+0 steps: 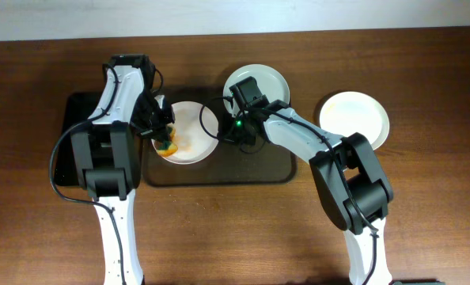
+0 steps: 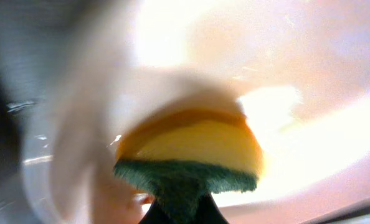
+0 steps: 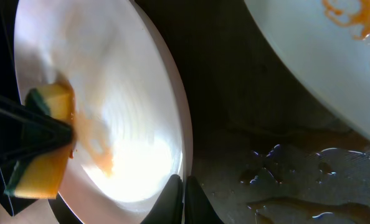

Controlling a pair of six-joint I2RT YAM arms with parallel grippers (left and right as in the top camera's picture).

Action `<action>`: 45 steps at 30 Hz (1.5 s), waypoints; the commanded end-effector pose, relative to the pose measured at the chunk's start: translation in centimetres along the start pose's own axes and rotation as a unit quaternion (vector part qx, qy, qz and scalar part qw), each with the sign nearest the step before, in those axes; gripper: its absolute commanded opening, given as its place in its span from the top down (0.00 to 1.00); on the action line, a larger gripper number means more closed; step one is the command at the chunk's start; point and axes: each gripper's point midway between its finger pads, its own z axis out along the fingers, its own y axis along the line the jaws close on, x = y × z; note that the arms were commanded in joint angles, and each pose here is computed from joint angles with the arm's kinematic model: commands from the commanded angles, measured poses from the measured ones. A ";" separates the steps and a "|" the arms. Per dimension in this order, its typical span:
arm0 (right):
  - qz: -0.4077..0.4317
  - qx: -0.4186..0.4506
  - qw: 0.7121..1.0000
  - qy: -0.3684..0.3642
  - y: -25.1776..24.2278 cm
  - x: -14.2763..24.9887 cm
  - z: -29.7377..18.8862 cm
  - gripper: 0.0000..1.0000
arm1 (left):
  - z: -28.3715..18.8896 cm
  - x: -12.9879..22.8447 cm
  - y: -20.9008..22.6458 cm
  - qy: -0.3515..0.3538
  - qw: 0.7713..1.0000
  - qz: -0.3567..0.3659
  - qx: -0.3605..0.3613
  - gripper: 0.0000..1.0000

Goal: Clean dirty plates on tray and stack at the side

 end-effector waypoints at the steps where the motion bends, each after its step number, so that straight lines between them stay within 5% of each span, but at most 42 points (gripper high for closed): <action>1: -0.002 0.016 1.000 0.009 -1.3 0.5 0.6 0.96 | 4.8 -0.1 -2.1 0.045 0.991 0.089 0.092 0.99; 6: -0.006 0.015 1.000 0.010 -1.2 0.5 0.6 0.96 | -1.9 -2.8 -3.0 -0.032 0.991 0.093 0.095 0.99; 11: -0.008 0.015 1.000 0.006 -1.2 0.3 0.6 0.96 | -14.9 -5.4 -2.9 -0.215 0.972 0.071 0.056 0.99; 13: -0.021 0.009 1.000 -0.005 -0.9 -0.3 0.6 0.83 | -17.6 -5.0 -3.4 -0.253 0.963 0.079 0.059 0.99; 18: -0.030 0.032 0.999 -0.027 -0.9 -0.4 1.3 0.73 | -18.1 -4.8 -3.1 -0.261 0.961 0.077 0.049 0.99; 24: -0.050 0.032 0.998 -0.017 1.2 1.9 3.3 0.96 | -18.1 -5.1 -2.0 -0.265 0.962 0.068 0.016 0.99; 30: -0.099 0.063 0.992 -0.037 2.8 -0.7 -4.2 0.96 | -18.1 -5.1 -1.9 -0.265 0.962 0.068 0.015 0.99; 38: -0.180 0.256 0.923 -0.225 4.7 -3.4 -17.7 0.96 | -18.1 -5.1 -1.9 -0.265 0.962 0.068 0.014 0.99; 45: -0.265 0.441 0.776 -0.364 8.3 -1.7 -22.7 0.96 | -18.1 -5.1 -1.9 -0.265 0.962 0.068 0.015 0.99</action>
